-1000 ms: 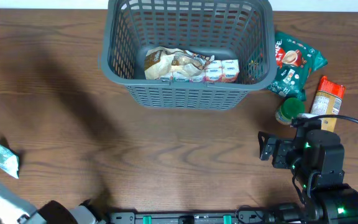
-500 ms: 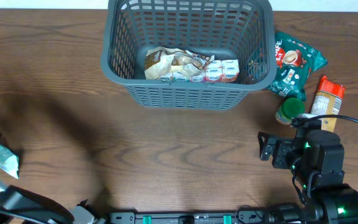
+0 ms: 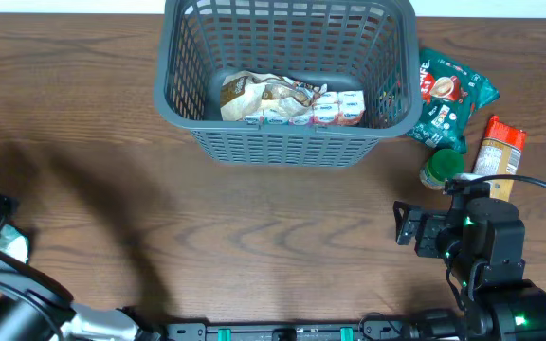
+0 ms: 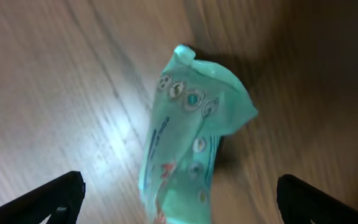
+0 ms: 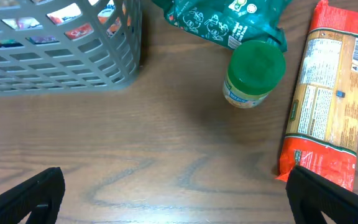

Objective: Pack container
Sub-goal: 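Lower the left gripper onto the small green wrapped item and grasp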

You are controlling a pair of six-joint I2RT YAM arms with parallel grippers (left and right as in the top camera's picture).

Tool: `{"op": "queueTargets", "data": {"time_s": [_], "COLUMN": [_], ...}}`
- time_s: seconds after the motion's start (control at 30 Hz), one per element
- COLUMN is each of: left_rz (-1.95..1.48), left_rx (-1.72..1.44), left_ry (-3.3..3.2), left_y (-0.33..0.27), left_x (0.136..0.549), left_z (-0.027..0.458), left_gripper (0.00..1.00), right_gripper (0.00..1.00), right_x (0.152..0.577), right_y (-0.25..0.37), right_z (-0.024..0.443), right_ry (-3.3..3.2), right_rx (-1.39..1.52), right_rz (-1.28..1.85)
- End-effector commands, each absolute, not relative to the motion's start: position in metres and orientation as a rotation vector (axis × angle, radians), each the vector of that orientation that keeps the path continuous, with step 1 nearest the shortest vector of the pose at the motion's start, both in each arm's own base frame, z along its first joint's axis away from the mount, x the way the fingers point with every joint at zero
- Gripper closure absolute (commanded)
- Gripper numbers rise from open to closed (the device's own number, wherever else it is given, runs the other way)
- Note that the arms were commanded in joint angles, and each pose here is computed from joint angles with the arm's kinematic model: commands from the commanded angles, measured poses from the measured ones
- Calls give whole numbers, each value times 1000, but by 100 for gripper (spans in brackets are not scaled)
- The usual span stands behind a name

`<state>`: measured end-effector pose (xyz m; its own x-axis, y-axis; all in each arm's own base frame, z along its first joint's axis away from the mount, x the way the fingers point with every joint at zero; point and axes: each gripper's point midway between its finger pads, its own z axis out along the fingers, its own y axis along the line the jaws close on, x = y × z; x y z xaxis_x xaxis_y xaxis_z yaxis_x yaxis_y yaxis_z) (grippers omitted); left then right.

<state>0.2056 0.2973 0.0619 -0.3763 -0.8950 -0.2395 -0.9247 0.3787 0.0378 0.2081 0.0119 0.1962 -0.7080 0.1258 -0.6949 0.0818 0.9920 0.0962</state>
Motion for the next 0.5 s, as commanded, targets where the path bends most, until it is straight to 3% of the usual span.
{"op": "queueTargets", "data": {"time_s": [0.0, 0.47], "left_rz": [215, 195], "left_rx": [-1640, -1660], "left_ry": [2509, 2546], "left_y": [295, 301], "left_x": [205, 209], "left_z": [42, 4], "left_gripper": [1, 1], "right_gripper": [1, 1], "right_x": [209, 205], "right_y": [10, 9], "right_z": [201, 197], "right_ry": [2348, 2369], "right_rx": [186, 220], "right_rz": [82, 90]}}
